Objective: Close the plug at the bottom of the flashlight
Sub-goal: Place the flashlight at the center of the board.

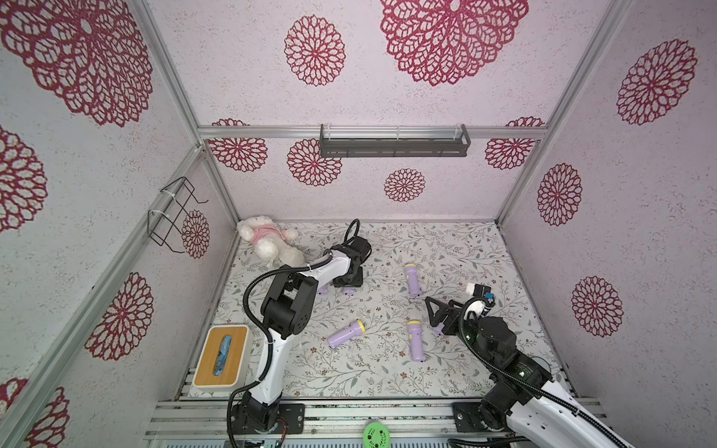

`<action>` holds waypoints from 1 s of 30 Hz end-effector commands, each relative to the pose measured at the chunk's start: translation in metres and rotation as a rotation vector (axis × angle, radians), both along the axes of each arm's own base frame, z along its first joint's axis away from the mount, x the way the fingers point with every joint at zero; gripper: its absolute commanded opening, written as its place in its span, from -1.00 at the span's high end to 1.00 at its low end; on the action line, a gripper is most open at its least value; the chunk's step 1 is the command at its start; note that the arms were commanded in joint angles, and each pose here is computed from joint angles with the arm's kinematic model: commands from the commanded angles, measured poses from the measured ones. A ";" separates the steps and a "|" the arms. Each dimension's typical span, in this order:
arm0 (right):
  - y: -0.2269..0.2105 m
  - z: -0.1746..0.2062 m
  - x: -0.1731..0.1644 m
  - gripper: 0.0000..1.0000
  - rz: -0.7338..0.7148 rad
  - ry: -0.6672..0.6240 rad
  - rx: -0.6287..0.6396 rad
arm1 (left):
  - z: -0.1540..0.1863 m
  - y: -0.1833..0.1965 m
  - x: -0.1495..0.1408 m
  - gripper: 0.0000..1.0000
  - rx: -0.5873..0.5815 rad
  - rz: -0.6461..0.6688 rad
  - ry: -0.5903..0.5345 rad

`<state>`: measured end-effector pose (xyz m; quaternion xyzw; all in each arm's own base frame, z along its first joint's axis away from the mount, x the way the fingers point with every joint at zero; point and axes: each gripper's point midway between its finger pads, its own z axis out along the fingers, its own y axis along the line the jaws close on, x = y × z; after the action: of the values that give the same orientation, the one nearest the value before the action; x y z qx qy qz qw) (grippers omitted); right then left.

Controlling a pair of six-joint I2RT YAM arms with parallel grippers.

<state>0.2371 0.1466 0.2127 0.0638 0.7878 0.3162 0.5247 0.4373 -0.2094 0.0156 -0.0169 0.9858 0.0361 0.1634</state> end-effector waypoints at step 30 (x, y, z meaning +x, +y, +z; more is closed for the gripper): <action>-0.001 0.012 -0.004 -0.98 0.009 -0.012 0.021 | 0.135 -0.033 -0.093 -0.97 -0.126 -0.307 -0.172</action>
<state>0.2331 0.1458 0.2107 0.0600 0.7914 0.3174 0.5190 0.3809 -0.2393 0.1701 0.0730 0.9536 -0.0526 0.2874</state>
